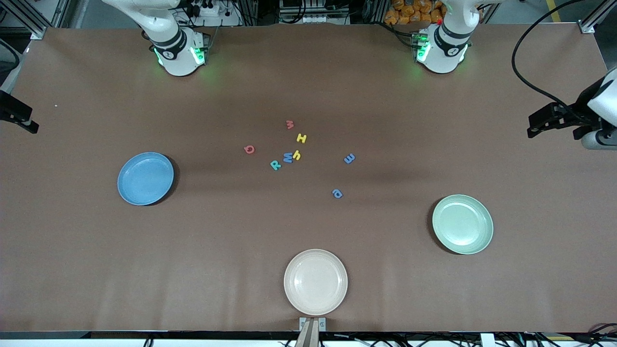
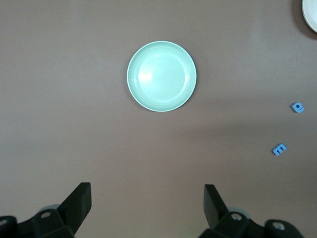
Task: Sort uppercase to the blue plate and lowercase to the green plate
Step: 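Move the left gripper and the right gripper toward the foam letters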
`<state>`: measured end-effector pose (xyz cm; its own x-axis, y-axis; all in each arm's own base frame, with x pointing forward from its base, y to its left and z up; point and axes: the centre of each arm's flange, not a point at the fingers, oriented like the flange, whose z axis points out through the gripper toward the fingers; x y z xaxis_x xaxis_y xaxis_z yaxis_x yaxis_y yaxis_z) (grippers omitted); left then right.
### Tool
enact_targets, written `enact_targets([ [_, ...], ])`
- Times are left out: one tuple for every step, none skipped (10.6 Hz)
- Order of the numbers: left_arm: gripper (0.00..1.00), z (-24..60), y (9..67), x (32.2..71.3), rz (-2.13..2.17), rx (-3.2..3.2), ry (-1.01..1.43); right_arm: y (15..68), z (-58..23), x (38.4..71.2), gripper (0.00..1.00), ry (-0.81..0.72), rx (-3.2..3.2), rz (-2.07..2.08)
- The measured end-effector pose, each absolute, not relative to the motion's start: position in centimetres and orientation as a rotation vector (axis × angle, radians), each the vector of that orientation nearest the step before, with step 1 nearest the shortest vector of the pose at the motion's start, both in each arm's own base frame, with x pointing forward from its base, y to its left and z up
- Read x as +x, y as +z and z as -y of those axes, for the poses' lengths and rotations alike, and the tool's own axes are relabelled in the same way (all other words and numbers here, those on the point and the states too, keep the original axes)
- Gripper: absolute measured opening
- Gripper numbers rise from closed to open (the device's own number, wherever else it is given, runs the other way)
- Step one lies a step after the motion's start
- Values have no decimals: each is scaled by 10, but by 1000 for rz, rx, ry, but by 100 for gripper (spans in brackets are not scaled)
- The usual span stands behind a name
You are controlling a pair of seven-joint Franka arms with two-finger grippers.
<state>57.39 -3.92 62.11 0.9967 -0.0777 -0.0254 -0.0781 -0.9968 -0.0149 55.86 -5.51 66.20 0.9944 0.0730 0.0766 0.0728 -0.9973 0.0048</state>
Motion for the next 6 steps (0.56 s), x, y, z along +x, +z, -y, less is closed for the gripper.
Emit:
enact_targets([
  [100,56,615,575,-171,-3123,58,660,45,560,100,113,3137,-136],
  [100,79,605,576,-237,-3123,87,657,32,561,100,102,3142,-121],
  [100,104,592,577,-307,-3121,124,652,13,561,100,81,3150,-64],
  [100,127,574,578,-375,-3118,165,645,-11,561,100,50,3155,-8],
  [100,147,557,580,-431,-3119,183,636,-38,560,100,17,3156,43],
  [100,166,540,580,-486,-3118,189,627,-65,557,100,-17,3152,91],
])
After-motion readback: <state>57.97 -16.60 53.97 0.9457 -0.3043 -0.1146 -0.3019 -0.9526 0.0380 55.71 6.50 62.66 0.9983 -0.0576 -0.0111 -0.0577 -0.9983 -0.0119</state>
